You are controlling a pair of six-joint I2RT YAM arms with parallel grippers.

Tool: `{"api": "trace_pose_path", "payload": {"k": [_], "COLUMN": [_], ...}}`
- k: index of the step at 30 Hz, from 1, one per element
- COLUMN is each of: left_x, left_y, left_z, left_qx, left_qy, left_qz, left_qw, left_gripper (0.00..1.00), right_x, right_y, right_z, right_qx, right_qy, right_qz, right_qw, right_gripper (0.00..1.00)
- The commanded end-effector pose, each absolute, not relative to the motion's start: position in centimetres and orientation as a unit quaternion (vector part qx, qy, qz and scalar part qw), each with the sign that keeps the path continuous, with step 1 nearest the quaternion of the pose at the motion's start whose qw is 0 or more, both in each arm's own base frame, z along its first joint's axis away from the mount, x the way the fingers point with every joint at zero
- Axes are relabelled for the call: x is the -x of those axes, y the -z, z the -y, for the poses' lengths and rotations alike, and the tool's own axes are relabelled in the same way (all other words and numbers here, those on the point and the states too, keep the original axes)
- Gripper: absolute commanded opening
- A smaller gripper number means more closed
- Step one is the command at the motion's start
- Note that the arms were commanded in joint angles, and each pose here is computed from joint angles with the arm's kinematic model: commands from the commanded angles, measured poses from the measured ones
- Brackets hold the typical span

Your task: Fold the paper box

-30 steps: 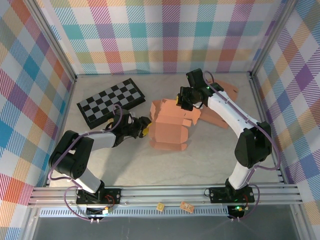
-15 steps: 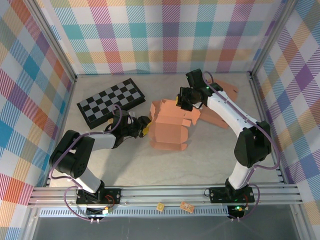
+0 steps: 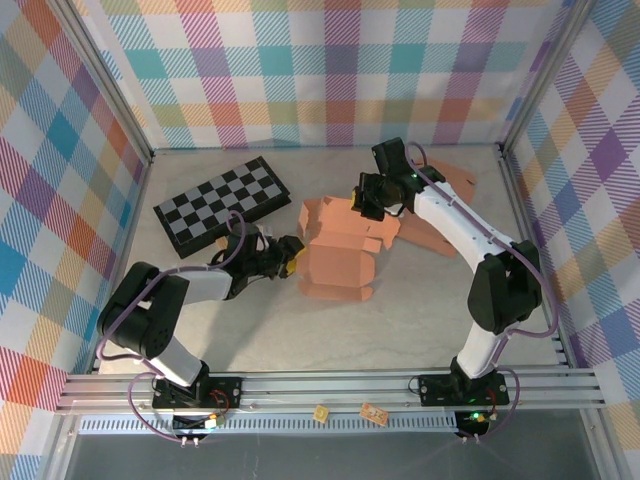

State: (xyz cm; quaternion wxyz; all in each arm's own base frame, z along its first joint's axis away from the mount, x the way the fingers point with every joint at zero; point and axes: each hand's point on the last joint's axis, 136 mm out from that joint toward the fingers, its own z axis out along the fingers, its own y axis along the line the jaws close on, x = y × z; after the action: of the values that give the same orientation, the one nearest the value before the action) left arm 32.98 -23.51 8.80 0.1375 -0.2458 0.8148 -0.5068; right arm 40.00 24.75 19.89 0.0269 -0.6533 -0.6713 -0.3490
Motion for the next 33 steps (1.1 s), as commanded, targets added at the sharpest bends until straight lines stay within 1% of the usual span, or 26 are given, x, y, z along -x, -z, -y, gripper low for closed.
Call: {"api": "trace_pose_path", "payload": {"k": [1, 10, 15, 18, 20, 22, 27, 30, 33], "left_x": [-32.5, -32.7, -32.5, -31.4, -30.2, -29.0, -26.8, -27.3, -28.4], "left_y": [-9.9, -9.2, -11.0, -12.3, -13.0, -13.8, -16.1, -17.5, -17.5], "left_z": [23.9, 24.2, 24.1, 23.3, 22.7, 22.4, 20.6, 18.1, 15.4], "left_qx": [0.213, 0.207, 0.194, 0.186, 0.179, 0.166, 0.152, 0.176, 0.213], "left_qy": [0.521, 0.511, 0.509, 0.488, 0.473, 0.470, 0.455, 0.431, 0.399], "left_qz": [-0.812, -0.821, -0.824, -0.837, -0.847, -0.852, -0.861, -0.862, -0.866], "left_qw": [0.153, 0.147, 0.158, 0.165, 0.162, 0.158, 0.172, 0.199, 0.214], "left_gripper": [0.51, 0.53, 0.53, 0.55, 0.63, 0.64, 0.65, 0.64, 0.61], "right_x": [-40.0, -39.9, -39.8, -40.0, -40.4, -41.1, -41.8, -42.1, -41.6], "right_y": [-19.2, -19.4, -19.1, -18.9, -18.9, -18.8, -18.8, -18.8, -18.5], "right_z": [-24.7, -24.8, -24.6, -24.8, -25.2, -25.6, -27.4, -28.8, -30.4], "right_qx": [0.661, 0.657, 0.653, 0.639, 0.621, 0.599, 0.536, 0.487, 0.434], "right_qy": [0.346, 0.352, 0.347, 0.346, 0.354, 0.362, 0.388, 0.403, 0.409], "right_qz": [0.665, 0.665, 0.672, 0.686, 0.699, 0.714, 0.748, 0.771, 0.798], "right_qw": [0.040, 0.043, 0.036, 0.027, 0.012, -0.005, -0.041, -0.071, -0.085], "right_gripper": [0.00, 0.00, 0.00, 0.00, 0.00, 0.00, 0.00, 0.00, 0.00]}}
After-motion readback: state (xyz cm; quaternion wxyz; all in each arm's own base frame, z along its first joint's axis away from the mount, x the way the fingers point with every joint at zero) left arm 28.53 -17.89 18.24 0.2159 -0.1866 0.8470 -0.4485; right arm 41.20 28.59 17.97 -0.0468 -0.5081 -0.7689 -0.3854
